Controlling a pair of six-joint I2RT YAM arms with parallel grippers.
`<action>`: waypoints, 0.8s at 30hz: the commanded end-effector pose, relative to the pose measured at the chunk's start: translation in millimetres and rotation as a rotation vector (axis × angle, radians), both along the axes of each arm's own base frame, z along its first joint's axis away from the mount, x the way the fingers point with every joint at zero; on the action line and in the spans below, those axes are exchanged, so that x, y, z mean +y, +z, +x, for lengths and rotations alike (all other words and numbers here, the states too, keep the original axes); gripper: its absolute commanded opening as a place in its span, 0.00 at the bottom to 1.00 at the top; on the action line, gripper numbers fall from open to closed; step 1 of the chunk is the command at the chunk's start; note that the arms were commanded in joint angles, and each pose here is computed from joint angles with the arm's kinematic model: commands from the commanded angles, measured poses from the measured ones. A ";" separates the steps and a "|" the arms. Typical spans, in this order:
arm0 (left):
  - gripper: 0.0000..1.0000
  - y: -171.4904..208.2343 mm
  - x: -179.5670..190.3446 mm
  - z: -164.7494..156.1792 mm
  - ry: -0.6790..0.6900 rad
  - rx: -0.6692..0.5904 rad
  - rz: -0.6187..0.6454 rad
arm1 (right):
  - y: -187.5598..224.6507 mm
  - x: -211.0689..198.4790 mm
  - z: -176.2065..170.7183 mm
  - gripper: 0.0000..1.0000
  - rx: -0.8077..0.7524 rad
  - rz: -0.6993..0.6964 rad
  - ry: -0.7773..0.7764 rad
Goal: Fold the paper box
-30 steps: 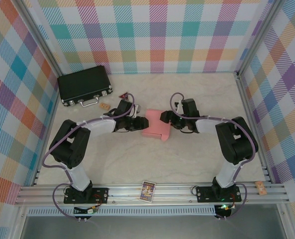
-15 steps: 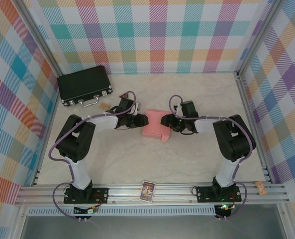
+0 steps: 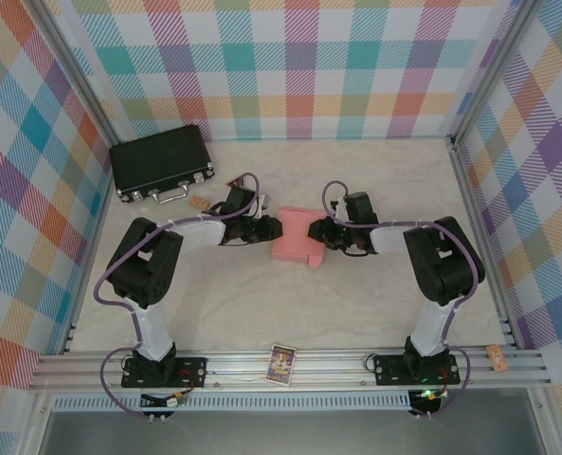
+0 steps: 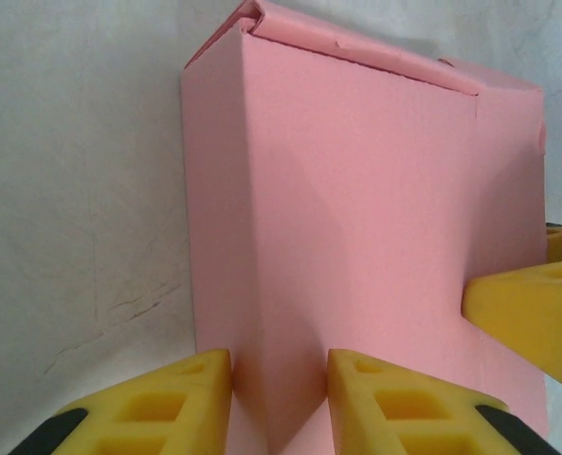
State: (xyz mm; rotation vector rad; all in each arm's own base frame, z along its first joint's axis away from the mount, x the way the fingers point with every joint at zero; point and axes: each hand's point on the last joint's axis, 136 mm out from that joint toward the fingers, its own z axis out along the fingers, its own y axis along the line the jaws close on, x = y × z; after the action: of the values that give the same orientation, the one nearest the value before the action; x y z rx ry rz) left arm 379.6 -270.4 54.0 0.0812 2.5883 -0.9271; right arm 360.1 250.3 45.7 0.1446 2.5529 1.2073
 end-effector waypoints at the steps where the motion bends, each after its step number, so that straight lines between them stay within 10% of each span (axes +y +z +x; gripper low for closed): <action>1: 0.31 -30.9 10.9 -11.9 0.027 0.080 0.034 | -5.8 7.0 -9.5 0.33 0.026 0.016 0.043; 24: 0.31 -30.7 15.5 -12.1 0.043 0.093 0.007 | 9.9 17.9 -17.0 0.29 0.013 0.030 0.141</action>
State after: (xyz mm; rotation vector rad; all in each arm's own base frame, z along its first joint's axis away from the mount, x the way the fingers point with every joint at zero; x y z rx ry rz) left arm 382.5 -267.0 53.0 0.0488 2.5645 -0.9634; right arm 356.1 252.7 47.3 0.0857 2.5795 1.1993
